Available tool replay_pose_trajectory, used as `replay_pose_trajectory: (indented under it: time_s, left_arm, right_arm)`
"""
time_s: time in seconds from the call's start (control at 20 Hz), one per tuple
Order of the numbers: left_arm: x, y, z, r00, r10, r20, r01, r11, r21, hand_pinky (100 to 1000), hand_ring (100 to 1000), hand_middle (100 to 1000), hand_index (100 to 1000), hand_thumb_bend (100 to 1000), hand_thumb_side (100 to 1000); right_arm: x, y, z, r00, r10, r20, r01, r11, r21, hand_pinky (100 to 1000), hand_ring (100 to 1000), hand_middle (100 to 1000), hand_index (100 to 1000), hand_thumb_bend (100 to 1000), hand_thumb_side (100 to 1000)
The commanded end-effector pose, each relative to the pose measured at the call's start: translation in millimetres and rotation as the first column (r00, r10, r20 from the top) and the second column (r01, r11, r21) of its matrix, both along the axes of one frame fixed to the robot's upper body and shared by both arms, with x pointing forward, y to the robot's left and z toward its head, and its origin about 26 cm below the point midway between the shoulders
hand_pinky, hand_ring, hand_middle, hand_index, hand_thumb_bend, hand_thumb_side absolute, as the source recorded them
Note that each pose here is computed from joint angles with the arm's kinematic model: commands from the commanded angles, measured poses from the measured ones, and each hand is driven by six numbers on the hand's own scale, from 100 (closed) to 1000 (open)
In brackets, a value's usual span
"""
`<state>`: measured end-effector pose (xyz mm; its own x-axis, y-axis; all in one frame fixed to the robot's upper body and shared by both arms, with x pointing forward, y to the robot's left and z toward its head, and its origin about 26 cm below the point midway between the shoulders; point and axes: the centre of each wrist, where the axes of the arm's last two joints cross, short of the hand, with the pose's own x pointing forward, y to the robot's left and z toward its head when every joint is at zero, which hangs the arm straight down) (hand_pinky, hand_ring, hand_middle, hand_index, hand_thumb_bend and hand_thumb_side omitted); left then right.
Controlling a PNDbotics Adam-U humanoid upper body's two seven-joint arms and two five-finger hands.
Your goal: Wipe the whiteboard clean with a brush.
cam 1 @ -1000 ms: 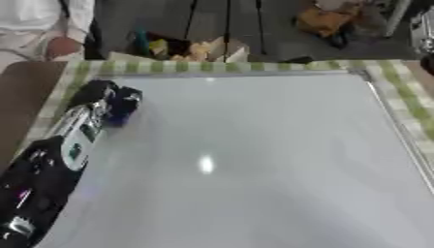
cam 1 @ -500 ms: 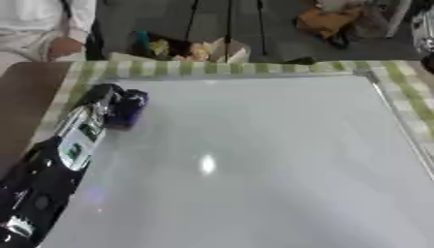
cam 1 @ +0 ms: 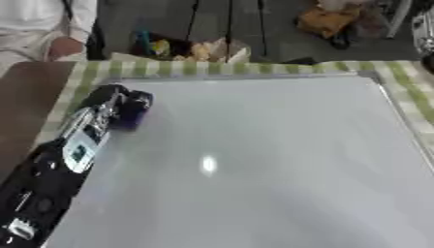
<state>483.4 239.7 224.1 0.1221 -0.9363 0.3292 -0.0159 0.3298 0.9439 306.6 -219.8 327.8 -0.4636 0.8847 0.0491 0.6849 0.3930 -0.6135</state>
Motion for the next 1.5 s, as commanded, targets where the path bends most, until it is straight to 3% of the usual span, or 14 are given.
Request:
replay_pose_trajectory:
  time_s: [0.05, 0.9, 1.5]
  left_arm:
    - [-2.6, -22.2, -34.5, 0.995, -0.062, -0.077, 0.067, 0.996, 0.063, 138, 308, 491, 774, 100, 763]
    - [-14.7, -43.2, -22.9, 0.977, -0.196, -0.08, 0.202, 0.975, 0.089, 131, 303, 488, 773, 100, 764]
    - [-7.4, -15.0, -33.7, 0.998, -0.046, -0.036, 0.052, 0.984, 0.168, 131, 301, 486, 764, 100, 742]
  right_arm:
    - [-4.1, -1.6, 7.6, 1.0, 0.002, 0.028, -0.002, 1.0, 0.003, 830, 870, 834, 837, 100, 1000]
    - [-3.9, -1.5, 6.5, 1.0, 0.003, 0.023, -0.003, 1.0, 0.002, 831, 870, 835, 837, 100, 1000]
    - [-3.8, -2.0, 5.9, 1.0, 0.001, 0.02, -0.001, 1.0, 0.0, 833, 871, 834, 836, 100, 1000]
